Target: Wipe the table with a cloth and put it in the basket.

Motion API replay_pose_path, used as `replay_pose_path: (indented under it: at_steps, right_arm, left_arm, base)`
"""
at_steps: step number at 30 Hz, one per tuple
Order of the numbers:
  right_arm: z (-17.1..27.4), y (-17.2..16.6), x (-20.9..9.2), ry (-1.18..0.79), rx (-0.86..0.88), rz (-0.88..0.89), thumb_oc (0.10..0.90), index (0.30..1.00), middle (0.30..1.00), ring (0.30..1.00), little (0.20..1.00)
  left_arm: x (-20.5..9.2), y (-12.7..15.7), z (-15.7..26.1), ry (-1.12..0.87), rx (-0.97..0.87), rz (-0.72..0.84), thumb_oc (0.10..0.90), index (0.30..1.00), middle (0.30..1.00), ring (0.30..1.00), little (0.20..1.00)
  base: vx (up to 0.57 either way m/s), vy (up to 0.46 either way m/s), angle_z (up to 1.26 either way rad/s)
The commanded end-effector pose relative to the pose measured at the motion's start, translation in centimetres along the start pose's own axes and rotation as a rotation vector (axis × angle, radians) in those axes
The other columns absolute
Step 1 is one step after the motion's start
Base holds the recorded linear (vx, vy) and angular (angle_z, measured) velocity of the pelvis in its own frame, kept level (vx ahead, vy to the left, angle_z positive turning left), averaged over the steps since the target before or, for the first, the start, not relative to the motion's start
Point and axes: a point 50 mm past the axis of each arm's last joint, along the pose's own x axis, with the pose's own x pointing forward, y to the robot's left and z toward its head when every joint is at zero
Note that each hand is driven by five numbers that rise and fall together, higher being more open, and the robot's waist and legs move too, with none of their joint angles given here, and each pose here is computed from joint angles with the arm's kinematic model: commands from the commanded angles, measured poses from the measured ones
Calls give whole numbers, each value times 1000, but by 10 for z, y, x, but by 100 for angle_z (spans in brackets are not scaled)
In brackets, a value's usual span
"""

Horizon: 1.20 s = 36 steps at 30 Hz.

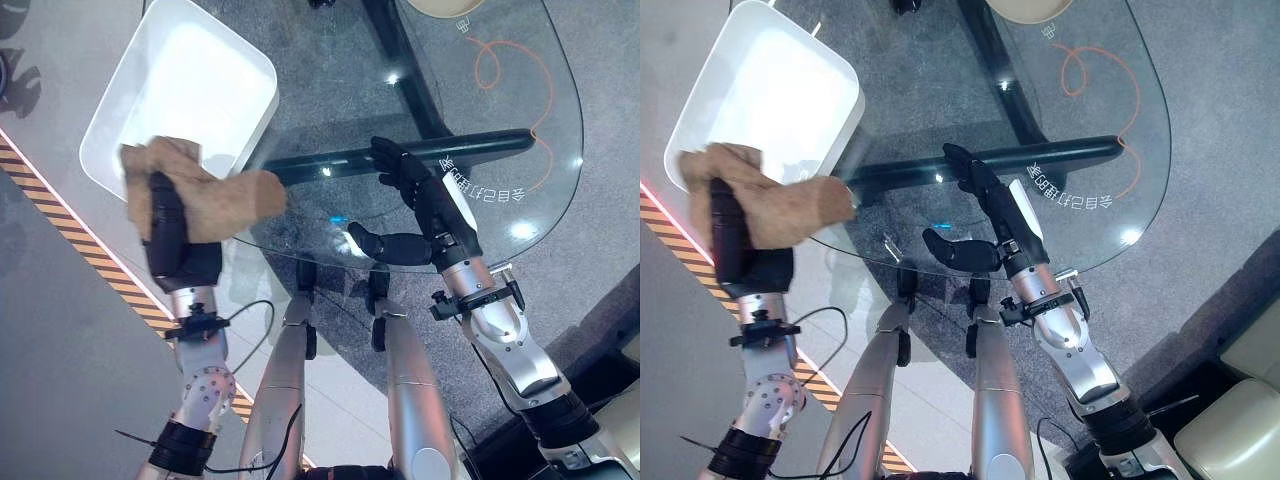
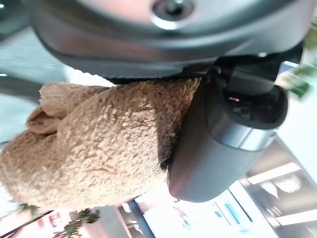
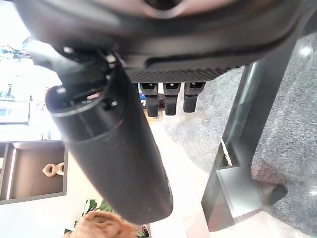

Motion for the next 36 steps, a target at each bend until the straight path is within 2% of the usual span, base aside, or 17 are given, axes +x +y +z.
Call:
replay_pose_path:
  at_steps: [1, 9, 15, 20, 22, 26, 29, 36]
  right_arm:
    - [35, -3, 6, -169, 18, 27, 800, 900, 900, 900, 900]
    - [18, 13, 8, -49, 142, 228, 800, 900, 900, 900, 900]
    - [7, 23, 12, 48, 177, 408, 800, 900, 900, 900, 900]
    - [5, 21, 18, 72, 173, 440, 800, 900, 900, 900, 900]
    - [4, 16, 22, 80, 165, 439, 800, 900, 900, 900, 900]
    - [4, 11, 24, 91, 154, 433, 800, 900, 900, 900, 900]
    - [5, 7, 27, 95, 149, 432, 800, 900, 900, 900, 900]
    - [8, 7, 34, 93, 153, 435, 800, 900, 900, 900, 900]
  left_arm:
    - [28, -60, 42, -299, 86, -299, 100, 300, 300, 300, 200]
    - [44, -59, 52, -438, 295, -220, 100, 300, 300, 300, 200]
    - [69, -67, 44, -496, 554, -165, 100, 300, 300, 300, 200]
    - [86, -63, 40, -533, 717, -113, 100, 300, 300, 300, 200]
    - [98, -58, 37, -555, 834, -72, 100, 300, 300, 300, 200]
    - [107, -56, 34, -582, 935, -41, 100, 300, 300, 300, 200]
    - [120, -51, 36, -641, 1096, 27, 100, 300, 300, 300, 200]
    - [146, -41, 49, -626, 1191, 169, 100, 300, 300, 300, 200]
  base:
    - [23, 77, 5]
    - [26, 86, -2]
    - [31, 81, -5]
    - [29, 101, -3]
    - [42, 142, -6]
    - [32, 90, -6]
    - [42, 140, -5]
    - [19, 83, -4]
